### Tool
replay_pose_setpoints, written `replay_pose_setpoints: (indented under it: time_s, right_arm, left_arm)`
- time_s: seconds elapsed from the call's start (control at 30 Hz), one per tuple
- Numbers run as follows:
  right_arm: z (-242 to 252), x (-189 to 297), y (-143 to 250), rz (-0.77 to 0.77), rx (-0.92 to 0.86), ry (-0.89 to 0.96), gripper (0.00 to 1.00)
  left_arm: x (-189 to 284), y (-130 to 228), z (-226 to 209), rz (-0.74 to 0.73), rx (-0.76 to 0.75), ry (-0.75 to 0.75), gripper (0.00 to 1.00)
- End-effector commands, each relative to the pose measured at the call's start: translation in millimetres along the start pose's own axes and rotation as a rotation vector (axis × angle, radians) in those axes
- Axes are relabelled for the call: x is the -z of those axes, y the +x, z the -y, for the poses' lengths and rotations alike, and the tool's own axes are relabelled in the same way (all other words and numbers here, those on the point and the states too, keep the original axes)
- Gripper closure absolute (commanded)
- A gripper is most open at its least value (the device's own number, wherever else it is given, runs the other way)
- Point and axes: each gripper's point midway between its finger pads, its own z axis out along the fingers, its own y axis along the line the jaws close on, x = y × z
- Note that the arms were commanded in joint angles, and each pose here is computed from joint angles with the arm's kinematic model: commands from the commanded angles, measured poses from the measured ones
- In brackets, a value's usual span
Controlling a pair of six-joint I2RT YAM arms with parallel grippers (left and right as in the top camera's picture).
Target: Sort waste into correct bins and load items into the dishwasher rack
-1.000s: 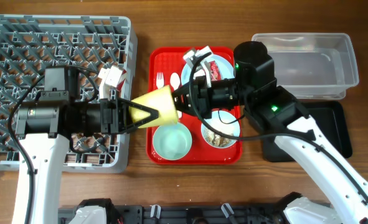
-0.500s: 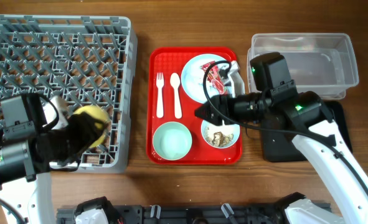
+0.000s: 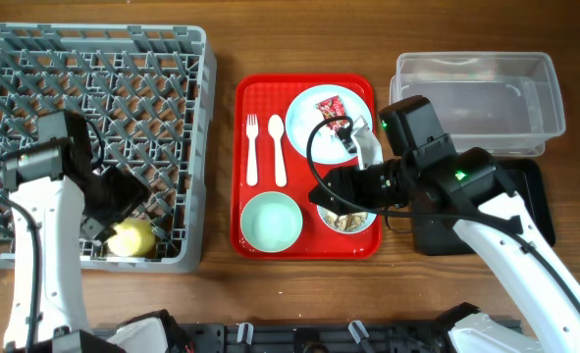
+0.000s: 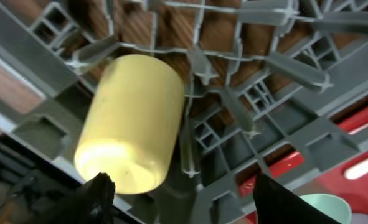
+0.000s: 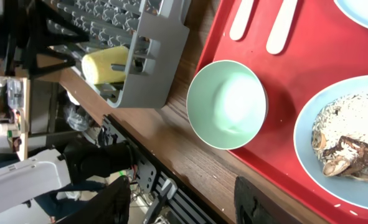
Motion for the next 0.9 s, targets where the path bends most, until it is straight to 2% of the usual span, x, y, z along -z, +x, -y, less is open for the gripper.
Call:
replay_pose_setpoints:
  time_s: [0.0, 0.1, 0.2, 0.27, 0.3, 0.37, 0.43, 0.5, 0.53, 0.63, 0.7, 0.77, 0.87]
  right_arm:
    - [0.9, 2.3, -0.2, 0.014, 0.026, 0.019, 0.46]
    - [1.4, 2.3, -0.7, 0.016, 0.028, 0.023, 0.45]
    - [-0.7, -0.2, -7.5, 0.047, 0.012, 0.038, 0.46]
    - [3.5, -11.6, -0.3, 0.056, 0.011, 0.173, 0.45]
    - [8.8, -19.9, 5.8, 0.094, -0.026, 0.316, 0.45]
    - [16.0, -29.4, 13.1, 0.151, -0.086, 0.472, 0.43]
    - [24.1, -36.3, 8.0, 0.19, -0.133, 0.53, 0.42]
    - [30.8, -40.2, -9.5, 0.211, -0.075, 0.535, 0.42]
    - [37.3, -38.5, -26.2, 0.204, 0.013, 0.544, 0.4]
    - [57.8, -19.2, -87.6, 0.194, 0.053, 0.509, 0.37]
    - [75.1, -37.5, -111.8, 0.14, 0.06, 0.46, 0.37]
    - [102.4, -80.0, -138.9, 0.094, 0.131, 0.475, 0.36]
    - [141.6, -129.5, -153.2, 0.084, 0.123, 0.511, 0.39]
  left_arm:
    - [-2.8, 5.0, 11.6, -0.039, -0.016, 0.071, 0.28]
    - [15.4, 7.5, 19.3, -0.007, -0.036, 0.138, 0.23]
    - [67.9, 34.4, 52.1, 0.112, -0.323, 0.356, 0.19]
    - [92.6, 58.0, 60.7, 0.215, -0.489, 0.428, 0.15]
    - [105.7, 74.5, 62.5, 0.267, -0.573, 0.466, 0.14]
    - [121.2, 96.4, 61.5, 0.32, -0.654, 0.523, 0.08]
    - [123.3, 115.0, 55.2, 0.303, -0.704, 0.538, 0.07]
    - [120.4, 122.6, 51.3, 0.274, -0.713, 0.529, 0.07]
    - [120.7, 126.5, 52.3, 0.256, -0.715, 0.543, 0.07]
    - [126.3, 128.7, 60.4, 0.255, -0.715, 0.593, 0.05]
    - [129.5, 129.6, 64.9, 0.255, -0.717, 0.62, 0.03]
    - [130.9, 128.3, 66.7, 0.266, -0.719, 0.627, 0.0]
    - [130.7, 128.5, 66.4, 0.264, -0.719, 0.626, 0.0]
